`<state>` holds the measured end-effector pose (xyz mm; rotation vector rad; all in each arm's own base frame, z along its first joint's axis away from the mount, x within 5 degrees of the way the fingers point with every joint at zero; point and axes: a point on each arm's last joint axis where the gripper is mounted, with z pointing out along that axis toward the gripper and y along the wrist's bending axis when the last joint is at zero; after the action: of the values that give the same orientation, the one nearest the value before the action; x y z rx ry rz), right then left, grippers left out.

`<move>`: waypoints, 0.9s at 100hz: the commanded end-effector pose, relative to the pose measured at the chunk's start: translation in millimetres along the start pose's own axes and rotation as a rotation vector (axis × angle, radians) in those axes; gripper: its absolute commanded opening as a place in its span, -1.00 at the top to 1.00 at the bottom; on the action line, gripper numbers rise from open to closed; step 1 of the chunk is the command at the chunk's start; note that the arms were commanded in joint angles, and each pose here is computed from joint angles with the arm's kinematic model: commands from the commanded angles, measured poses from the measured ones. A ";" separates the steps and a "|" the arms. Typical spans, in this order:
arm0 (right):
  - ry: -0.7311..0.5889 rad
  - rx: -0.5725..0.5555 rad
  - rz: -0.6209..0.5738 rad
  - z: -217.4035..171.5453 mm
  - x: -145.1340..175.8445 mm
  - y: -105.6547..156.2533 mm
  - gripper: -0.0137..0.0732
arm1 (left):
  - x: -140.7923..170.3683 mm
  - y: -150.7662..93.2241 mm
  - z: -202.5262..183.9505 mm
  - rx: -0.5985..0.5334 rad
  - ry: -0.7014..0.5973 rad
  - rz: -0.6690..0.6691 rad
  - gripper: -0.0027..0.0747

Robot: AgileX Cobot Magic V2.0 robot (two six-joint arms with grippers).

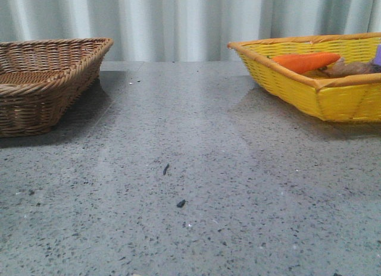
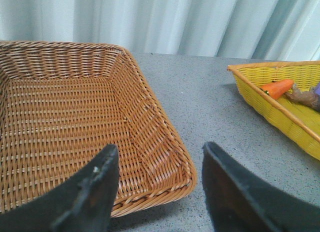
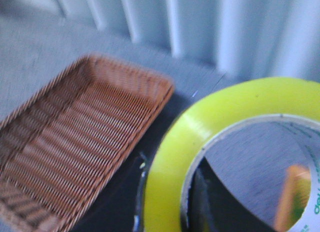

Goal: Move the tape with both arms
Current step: 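Lift the tape roll out and set it on the table between baskets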

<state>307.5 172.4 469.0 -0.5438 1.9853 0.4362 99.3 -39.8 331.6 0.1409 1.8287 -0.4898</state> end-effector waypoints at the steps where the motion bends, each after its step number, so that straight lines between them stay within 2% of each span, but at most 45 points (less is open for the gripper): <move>1: -0.009 -0.034 -0.028 13.6 -2.7 12.8 0.82 | -15.6 -2.8 -2.1 0.006 -0.083 -0.014 0.03; 15: 0.210 -0.043 -0.019 77.7 33.7 9.3 0.82 | -15.3 -2.9 -2.0 0.007 -0.079 -0.014 0.03; 24: 0.304 -0.043 -0.012 107.8 54.0 6.2 0.81 | -14.5 -3.2 -2.0 0.010 -0.070 -0.014 0.03; 31: 0.354 -0.041 0.005 125.3 66.6 4.3 0.72 | -13.0 -3.7 -1.9 0.015 -0.054 -0.014 0.03; 38: 0.383 -0.040 0.011 134.4 73.8 3.4 0.53 | -11.3 -4.2 -1.8 0.021 -0.036 -0.013 0.03; 48: 0.389 -0.041 0.013 136.5 75.5 3.3 0.07 | -9.7 -4.8 -1.8 0.027 -0.018 -0.013 0.03; 55: 0.361 -0.057 0.028 127.5 67.4 5.9 -0.28 | -8.4 -5.2 -1.8 0.032 -0.003 -0.013 0.03; 61: 0.321 -0.074 0.038 112.2 55.3 9.3 -0.44 | -8.2 -5.3 -1.8 0.032 -0.001 -0.013 0.03; 66: 0.289 -0.085 0.039 92.8 43.5 12.2 -0.41 | -9.3 -5.3 -1.7 0.031 -0.006 -0.013 0.03; 73: 0.234 -0.097 0.032 55.5 26.3 16.8 -0.27 | -12.7 -5.7 -0.6 0.031 -0.010 0.006 0.03; 90: 0.078 -0.116 0.000 -56.1 1.8 28.2 0.35 | -41.6 -17.0 9.9 0.089 -0.007 0.124 0.03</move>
<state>302.5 196.3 434.6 -0.6779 2.2327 0.4913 104.6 -47.7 342.7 0.2757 1.8760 -0.4849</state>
